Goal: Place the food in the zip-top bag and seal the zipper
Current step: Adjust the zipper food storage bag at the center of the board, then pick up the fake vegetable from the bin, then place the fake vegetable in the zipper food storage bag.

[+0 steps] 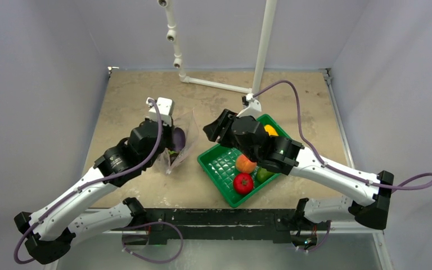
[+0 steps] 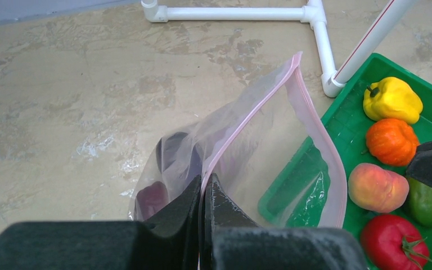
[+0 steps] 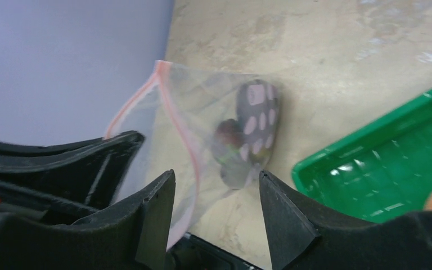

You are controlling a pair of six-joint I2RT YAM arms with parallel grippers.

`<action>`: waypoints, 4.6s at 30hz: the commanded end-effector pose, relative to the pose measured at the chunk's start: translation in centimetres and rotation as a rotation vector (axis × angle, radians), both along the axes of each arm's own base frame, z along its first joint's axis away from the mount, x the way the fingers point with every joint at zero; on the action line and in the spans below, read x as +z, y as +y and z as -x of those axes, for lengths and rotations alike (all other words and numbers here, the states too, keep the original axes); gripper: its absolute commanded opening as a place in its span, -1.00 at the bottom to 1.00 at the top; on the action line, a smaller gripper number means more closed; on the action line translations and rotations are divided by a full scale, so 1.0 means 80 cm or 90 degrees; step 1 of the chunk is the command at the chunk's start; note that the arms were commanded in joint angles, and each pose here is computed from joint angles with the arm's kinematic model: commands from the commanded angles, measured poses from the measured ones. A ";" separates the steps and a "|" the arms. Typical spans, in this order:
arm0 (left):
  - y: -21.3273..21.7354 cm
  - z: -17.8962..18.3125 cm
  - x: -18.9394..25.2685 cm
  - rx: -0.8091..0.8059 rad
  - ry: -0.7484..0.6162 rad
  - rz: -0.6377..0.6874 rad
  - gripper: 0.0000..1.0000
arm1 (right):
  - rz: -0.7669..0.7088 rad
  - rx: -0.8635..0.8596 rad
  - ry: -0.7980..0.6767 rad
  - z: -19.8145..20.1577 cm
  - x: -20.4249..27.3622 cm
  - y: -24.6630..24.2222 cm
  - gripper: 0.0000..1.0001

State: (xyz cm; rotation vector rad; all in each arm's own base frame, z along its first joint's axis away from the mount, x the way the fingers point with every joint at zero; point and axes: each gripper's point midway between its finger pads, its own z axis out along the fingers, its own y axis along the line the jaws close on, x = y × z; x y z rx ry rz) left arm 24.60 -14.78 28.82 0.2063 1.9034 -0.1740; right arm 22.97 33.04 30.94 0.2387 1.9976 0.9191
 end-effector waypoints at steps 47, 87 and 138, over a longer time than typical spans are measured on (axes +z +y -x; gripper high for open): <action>0.002 0.006 -0.019 -0.023 -0.003 0.006 -1.00 | 0.392 -0.169 0.353 0.085 -0.286 -0.157 0.68; 0.002 0.005 -0.026 -0.022 0.005 -0.005 -1.00 | 0.422 -0.019 0.356 0.121 -0.322 -0.105 0.05; 0.000 0.004 -0.028 -0.022 0.007 -0.007 -1.00 | 0.111 -0.014 -0.001 -0.008 0.054 0.068 -0.68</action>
